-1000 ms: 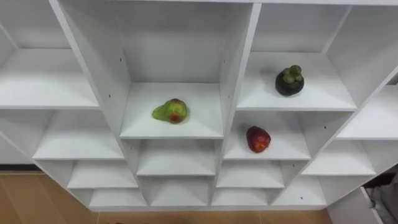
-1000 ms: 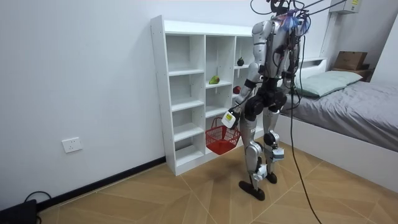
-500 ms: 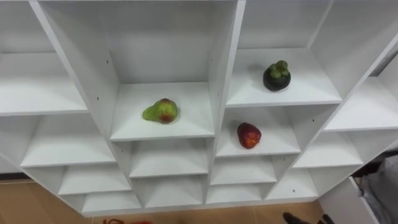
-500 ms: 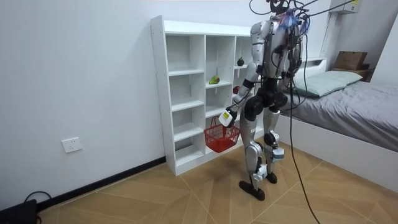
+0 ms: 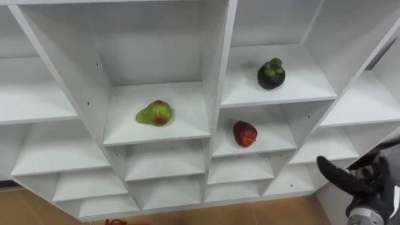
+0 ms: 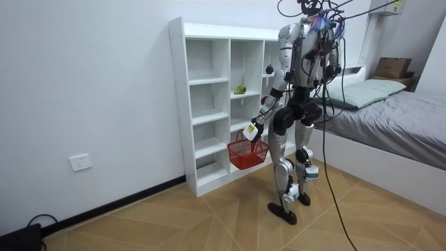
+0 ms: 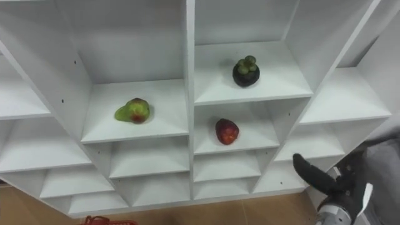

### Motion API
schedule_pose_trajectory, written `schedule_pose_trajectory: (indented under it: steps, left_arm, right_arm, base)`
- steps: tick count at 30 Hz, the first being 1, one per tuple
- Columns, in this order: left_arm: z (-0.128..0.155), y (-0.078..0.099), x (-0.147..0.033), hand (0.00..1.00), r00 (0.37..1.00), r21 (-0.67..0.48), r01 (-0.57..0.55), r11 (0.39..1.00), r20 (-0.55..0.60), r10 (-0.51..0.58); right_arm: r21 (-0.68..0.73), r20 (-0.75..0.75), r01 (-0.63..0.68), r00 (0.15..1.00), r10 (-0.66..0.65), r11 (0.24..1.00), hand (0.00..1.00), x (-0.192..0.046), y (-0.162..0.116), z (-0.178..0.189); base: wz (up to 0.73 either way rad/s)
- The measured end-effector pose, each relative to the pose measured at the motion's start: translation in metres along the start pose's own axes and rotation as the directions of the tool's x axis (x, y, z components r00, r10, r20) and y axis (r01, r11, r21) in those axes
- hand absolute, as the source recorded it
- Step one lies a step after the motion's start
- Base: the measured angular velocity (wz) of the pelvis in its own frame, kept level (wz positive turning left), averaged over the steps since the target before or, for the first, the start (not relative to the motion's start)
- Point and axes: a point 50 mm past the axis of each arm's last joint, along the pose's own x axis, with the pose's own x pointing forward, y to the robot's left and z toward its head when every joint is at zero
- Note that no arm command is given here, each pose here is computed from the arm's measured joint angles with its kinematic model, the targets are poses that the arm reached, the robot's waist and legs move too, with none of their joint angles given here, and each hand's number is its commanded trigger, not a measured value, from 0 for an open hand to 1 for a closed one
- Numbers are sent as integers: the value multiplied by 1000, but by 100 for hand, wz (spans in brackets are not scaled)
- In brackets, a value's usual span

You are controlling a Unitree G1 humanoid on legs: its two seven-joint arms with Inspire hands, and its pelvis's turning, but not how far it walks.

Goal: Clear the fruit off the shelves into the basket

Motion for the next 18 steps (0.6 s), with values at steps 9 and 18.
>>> schedule_pose_trajectory:
  steps: [9, 18]
  left_arm:
    - [1, -2, 0, 100, 999, 13, 35, 999, 3, -35]
    - [-2, -2, -1, 100, 999, 28, 43, 999, 2, -43]
  right_arm:
    - [49, 237, 1, 972, -12, 999, 0, -8, 17, 50]
    - [40, 391, -49, 920, 30, 998, 0, -15, 29, 79]
  base:
    - [-1]
    - [0]
